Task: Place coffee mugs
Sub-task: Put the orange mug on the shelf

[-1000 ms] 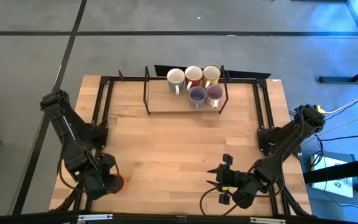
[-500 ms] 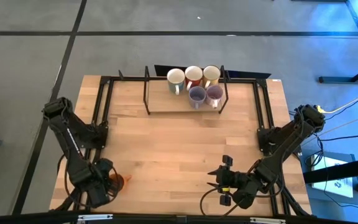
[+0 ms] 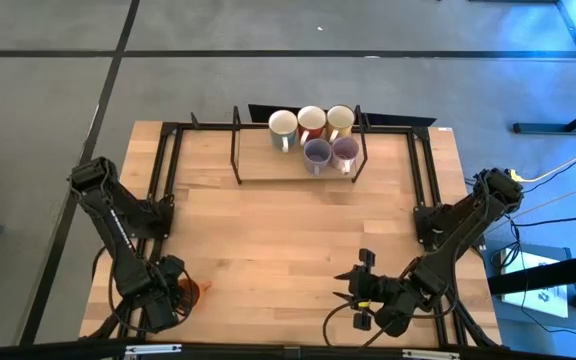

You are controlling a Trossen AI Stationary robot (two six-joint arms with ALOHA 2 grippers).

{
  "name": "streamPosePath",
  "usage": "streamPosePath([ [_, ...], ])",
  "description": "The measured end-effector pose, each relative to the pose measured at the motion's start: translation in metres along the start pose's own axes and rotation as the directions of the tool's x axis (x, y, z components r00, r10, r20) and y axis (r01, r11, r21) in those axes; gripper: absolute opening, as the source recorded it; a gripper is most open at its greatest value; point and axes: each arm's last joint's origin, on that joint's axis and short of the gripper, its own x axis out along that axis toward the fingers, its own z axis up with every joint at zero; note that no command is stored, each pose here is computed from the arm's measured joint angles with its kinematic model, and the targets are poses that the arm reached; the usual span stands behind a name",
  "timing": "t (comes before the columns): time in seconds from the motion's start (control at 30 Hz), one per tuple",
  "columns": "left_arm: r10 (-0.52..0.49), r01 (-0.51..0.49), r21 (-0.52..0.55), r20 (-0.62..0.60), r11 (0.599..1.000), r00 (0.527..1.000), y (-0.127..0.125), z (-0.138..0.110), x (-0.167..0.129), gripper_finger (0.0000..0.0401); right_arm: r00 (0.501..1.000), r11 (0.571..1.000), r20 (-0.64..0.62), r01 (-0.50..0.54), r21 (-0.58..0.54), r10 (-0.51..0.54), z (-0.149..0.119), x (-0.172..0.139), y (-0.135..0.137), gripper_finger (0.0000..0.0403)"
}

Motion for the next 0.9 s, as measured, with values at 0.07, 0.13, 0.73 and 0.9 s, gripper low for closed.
streamPosePath([
  [0.07, -0.019, 0.019, 0.038, 0.008, 0.999, 1.000, 0.000, 0.001, 0.005, 0.0160, 1.000, 1.000, 0.009, 0.009, 0.002, -0.009, 0.000, 0.000, 0.000, 0.0159],
  [0.13, -0.038, 0.038, 0.085, -0.001, 0.996, 0.999, -0.001, 0.001, 0.009, 0.0149, 1.000, 1.000, 0.004, 0.007, -0.002, -0.007, 0.000, 0.000, 0.000, 0.0159],
  [0.73, -0.106, 0.070, 0.554, 0.032, 0.829, 0.994, -0.021, 0.031, 0.015, 0.0019, 0.995, 0.997, -0.099, -0.002, -0.072, -0.005, -0.010, -0.003, -0.003, 0.0159],
  [0.9, -0.095, 0.063, 0.666, 0.013, 0.743, 0.995, -0.031, 0.049, 0.012, 0.0015, 0.996, 0.997, -0.080, 0.022, -0.070, -0.028, -0.009, -0.003, -0.004, 0.0159],
])
